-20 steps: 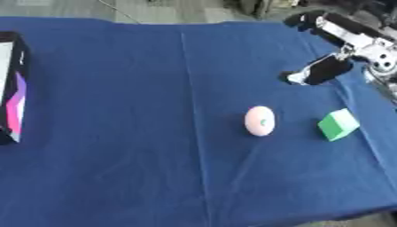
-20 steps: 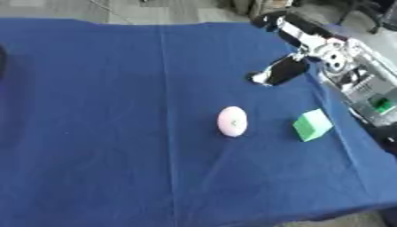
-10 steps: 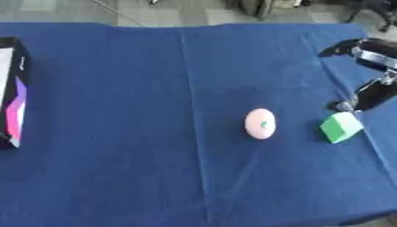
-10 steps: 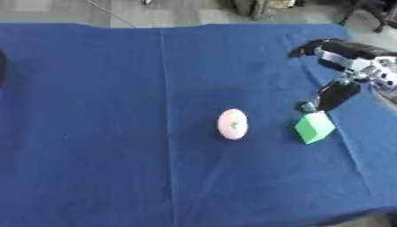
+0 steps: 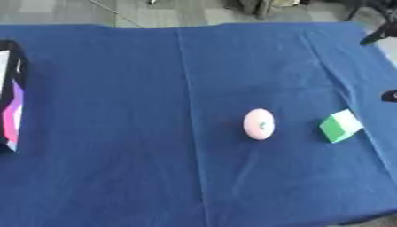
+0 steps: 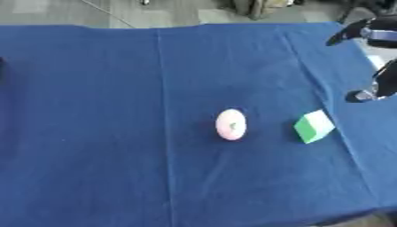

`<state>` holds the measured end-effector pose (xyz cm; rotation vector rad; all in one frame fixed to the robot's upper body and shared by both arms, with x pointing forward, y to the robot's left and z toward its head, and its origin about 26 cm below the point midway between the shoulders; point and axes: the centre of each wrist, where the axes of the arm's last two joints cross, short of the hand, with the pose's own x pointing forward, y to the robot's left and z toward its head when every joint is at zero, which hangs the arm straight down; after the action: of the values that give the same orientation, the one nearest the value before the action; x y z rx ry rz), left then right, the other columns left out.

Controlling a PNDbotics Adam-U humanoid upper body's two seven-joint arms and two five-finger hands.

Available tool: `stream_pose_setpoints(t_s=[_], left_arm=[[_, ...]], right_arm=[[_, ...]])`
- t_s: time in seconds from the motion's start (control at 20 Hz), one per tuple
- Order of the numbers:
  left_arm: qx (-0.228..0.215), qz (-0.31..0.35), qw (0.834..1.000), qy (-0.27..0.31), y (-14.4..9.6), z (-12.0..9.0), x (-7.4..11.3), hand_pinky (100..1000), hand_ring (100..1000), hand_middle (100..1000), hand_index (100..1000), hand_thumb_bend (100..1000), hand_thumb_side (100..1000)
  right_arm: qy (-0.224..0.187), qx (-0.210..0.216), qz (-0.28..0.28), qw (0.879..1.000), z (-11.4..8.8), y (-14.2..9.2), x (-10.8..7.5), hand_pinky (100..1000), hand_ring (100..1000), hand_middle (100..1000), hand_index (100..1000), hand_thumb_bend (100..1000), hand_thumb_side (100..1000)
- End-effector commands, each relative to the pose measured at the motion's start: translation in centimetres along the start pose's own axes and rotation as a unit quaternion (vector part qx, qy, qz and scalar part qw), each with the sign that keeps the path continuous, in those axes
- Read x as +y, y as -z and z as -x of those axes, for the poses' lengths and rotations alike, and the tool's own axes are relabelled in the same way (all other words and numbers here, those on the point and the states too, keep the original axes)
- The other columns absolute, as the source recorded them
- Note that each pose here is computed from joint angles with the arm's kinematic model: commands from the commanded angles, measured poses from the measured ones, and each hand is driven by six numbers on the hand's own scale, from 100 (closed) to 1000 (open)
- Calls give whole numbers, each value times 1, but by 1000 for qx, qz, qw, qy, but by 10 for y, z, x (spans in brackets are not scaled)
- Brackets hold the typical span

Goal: Pick up the objects with one hand, pass them to the other hand, and then place them into the box on the other side of the table.

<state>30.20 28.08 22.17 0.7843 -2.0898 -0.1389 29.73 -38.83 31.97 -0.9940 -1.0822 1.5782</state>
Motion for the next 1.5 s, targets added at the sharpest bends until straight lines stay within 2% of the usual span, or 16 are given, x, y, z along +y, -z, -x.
stream_pose_setpoints(t_s=[0.05, 0.15, 0.3, 0.8, 1.15, 1.5], left_arm=[[-7, -36, 998, -59, 1, -6, 4, 713, 780, 796, 884, 151, 855], [0, -55, 994, -98, -1, -6, 2, 714, 780, 795, 884, 150, 853], [1, -64, 991, -117, -2, -6, 1, 713, 779, 793, 882, 148, 852], [1, -66, 989, -130, -2, -8, -3, 712, 775, 787, 878, 144, 848], [1, -74, 988, -133, -3, -7, -3, 711, 774, 786, 876, 141, 846], [6, -80, 988, -133, -3, -6, -2, 710, 773, 784, 874, 136, 843]], right_arm=[[-42, 16, -25, 999, 2, -11, -18, 956, 963, 874, 901, 538, 100], [-50, 18, -38, 998, 1, -12, -19, 954, 959, 869, 900, 542, 100], [-55, 15, -49, 997, 2, -8, -14, 951, 954, 862, 903, 541, 100], [-49, 3, -45, 998, 6, 9, 3, 935, 931, 828, 893, 529, 100], [-57, 8, -88, 995, 14, 18, 21, 936, 939, 833, 903, 562, 115], [-53, 2, -107, 993, 17, 23, 27, 937, 938, 836, 905, 578, 122]])
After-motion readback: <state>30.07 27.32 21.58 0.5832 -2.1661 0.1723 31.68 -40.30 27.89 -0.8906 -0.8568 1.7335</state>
